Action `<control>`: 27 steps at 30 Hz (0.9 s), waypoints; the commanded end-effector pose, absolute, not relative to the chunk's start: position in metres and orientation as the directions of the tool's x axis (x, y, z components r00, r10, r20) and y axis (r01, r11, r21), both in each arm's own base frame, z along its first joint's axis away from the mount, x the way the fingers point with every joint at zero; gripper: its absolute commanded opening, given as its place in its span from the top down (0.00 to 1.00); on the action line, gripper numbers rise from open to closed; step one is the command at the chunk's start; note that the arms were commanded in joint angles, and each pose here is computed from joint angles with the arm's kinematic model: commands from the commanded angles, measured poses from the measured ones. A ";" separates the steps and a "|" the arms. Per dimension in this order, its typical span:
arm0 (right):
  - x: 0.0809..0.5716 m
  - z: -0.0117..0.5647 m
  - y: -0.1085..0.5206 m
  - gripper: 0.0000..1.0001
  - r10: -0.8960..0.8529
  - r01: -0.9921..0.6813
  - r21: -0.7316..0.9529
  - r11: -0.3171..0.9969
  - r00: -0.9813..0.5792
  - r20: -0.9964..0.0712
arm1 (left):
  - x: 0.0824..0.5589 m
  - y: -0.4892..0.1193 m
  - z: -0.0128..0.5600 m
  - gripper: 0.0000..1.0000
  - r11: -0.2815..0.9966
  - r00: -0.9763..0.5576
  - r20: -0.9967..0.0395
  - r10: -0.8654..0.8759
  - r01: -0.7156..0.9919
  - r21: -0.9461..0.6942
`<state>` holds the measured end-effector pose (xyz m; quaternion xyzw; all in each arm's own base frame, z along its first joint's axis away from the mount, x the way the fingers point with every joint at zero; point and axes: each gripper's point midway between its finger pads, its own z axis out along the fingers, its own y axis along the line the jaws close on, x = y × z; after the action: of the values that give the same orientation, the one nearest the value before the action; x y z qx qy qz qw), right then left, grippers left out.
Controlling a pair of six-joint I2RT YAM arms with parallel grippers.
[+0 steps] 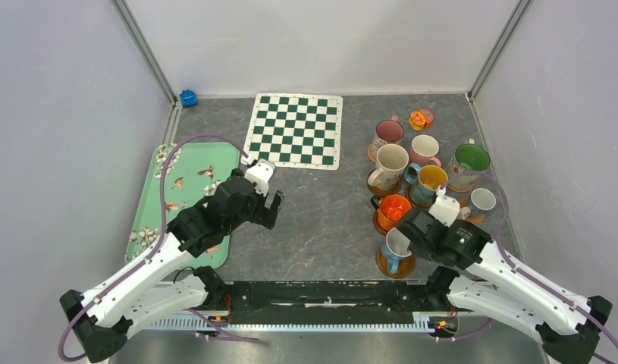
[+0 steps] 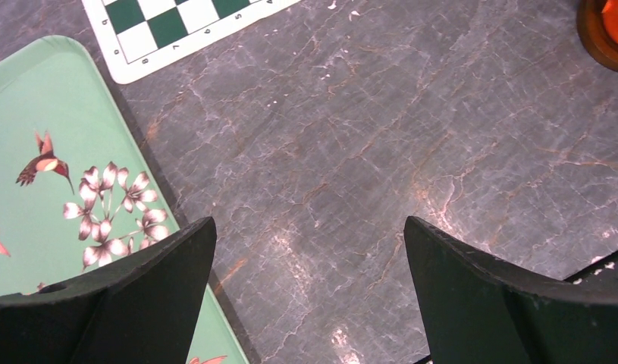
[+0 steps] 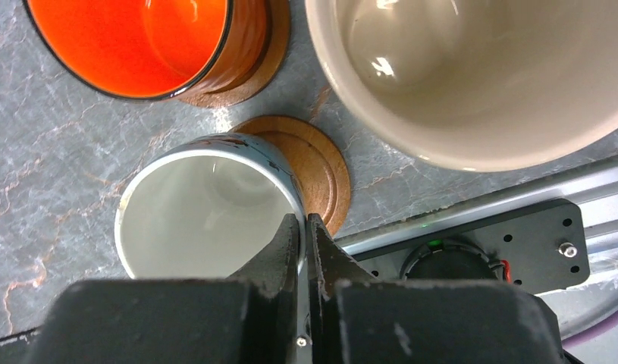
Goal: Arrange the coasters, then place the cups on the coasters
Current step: Place the cup on the coaster.
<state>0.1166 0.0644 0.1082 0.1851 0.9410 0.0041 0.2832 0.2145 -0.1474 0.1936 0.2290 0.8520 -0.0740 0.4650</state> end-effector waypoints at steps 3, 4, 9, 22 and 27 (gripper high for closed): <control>0.125 0.115 0.064 1.00 0.387 0.378 0.135 0.916 -0.747 -0.541 | 0.213 -0.164 0.207 0.00 0.851 -0.427 -0.850 0.308 0.522 0.046; 0.125 0.117 0.065 1.00 0.394 0.379 0.145 0.914 -0.744 -0.540 | 0.213 -0.165 0.208 0.00 0.848 -0.425 -0.852 0.305 0.529 0.040; 0.127 0.125 0.071 1.00 0.383 0.358 0.155 0.921 -0.760 -0.525 | 0.210 -0.172 0.207 0.00 0.829 -0.424 -0.851 0.310 0.559 0.023; 0.126 0.132 0.074 1.00 0.275 0.255 0.112 0.960 -0.804 -0.527 | 0.209 -0.170 0.203 0.00 0.830 -0.432 -0.843 0.321 0.557 0.030; 0.125 0.128 0.069 1.00 0.278 0.263 0.107 0.959 -0.798 -0.535 | 0.210 -0.170 0.201 0.00 0.830 -0.439 -0.837 0.327 0.557 0.032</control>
<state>0.1193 0.0697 0.1241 0.1380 0.9543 0.0072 0.2648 0.2043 -0.1667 0.1873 0.2589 0.8515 -0.1212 0.4396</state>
